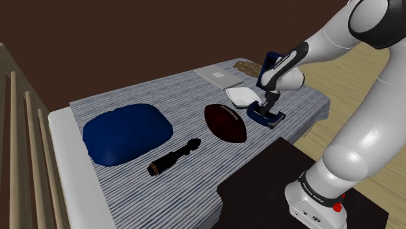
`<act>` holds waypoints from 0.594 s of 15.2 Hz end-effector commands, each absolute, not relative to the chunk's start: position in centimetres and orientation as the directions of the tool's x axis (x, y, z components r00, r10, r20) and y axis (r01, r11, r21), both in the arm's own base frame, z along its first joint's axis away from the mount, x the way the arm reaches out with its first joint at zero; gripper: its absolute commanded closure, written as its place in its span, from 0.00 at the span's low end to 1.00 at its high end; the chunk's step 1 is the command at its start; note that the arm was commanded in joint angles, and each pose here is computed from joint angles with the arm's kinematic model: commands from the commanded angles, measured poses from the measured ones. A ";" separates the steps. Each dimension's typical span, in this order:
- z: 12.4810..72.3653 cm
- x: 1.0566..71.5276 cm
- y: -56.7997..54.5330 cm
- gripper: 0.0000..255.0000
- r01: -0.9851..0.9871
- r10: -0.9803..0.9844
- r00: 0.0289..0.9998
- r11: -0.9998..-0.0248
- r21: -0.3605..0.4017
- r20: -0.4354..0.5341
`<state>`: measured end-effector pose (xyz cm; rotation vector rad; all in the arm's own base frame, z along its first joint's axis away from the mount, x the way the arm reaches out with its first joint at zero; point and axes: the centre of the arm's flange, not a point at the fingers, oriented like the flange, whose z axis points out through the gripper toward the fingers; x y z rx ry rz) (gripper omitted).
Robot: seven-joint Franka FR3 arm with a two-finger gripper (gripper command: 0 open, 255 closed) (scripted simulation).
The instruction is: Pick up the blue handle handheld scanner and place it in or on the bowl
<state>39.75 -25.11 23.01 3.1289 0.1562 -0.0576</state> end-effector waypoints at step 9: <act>28.3 39.8 -25.2 1.00 0.100 0.099 0.994 -0.995 0.007 -0.037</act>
